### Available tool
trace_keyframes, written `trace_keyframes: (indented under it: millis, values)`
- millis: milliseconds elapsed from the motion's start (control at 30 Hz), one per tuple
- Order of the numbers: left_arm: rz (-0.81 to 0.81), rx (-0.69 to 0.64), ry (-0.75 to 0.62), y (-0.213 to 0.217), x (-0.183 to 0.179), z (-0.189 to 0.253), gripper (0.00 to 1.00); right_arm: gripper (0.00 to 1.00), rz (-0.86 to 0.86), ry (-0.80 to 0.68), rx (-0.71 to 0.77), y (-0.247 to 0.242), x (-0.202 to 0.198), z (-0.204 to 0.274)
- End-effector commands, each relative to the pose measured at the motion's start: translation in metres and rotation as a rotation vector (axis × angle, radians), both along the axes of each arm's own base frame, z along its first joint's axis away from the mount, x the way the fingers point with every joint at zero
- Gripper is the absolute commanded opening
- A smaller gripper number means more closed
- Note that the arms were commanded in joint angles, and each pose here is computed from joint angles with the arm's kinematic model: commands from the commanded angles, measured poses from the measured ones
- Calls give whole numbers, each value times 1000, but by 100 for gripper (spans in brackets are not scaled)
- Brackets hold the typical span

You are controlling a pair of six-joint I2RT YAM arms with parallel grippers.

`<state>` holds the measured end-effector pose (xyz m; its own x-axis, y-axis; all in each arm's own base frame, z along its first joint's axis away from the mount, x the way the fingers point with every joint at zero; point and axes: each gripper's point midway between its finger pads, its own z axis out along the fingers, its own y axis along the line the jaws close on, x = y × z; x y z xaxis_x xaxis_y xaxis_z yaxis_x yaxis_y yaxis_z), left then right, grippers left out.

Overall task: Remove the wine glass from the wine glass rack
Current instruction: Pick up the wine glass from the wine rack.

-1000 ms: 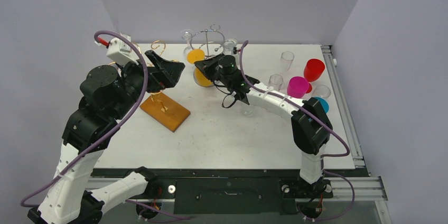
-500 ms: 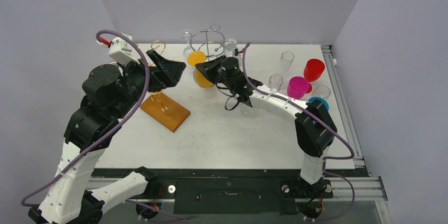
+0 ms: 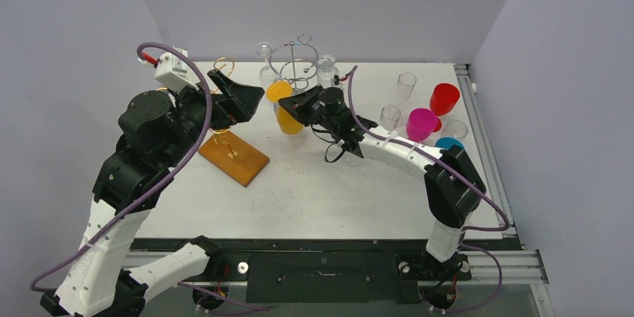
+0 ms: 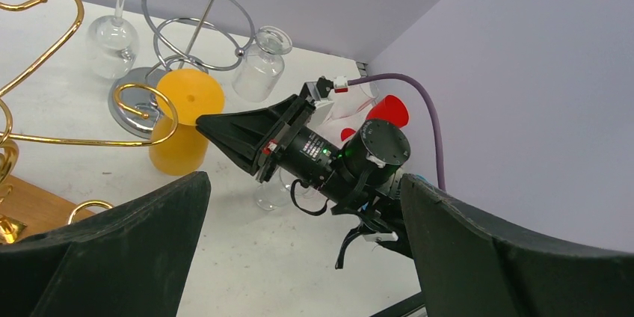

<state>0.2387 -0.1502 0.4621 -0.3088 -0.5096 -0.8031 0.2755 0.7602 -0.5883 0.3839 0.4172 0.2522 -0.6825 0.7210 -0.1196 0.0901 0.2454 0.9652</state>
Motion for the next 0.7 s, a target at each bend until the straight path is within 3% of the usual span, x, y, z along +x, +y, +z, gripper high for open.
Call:
trace_keyframes:
  millis: [0, 333, 667]
  values:
    - [-8, -45, -39, -4, 3, 13, 96, 0, 30, -113, 101, -10, -20, 66]
    - [-27, -63, -30, -10, 6, 15, 96, 0, 36, -145, 88, -39, -54, 79]
    - [-109, -129, -70, -29, 6, 27, 96, 0, 1, -225, 96, -95, -69, 124]
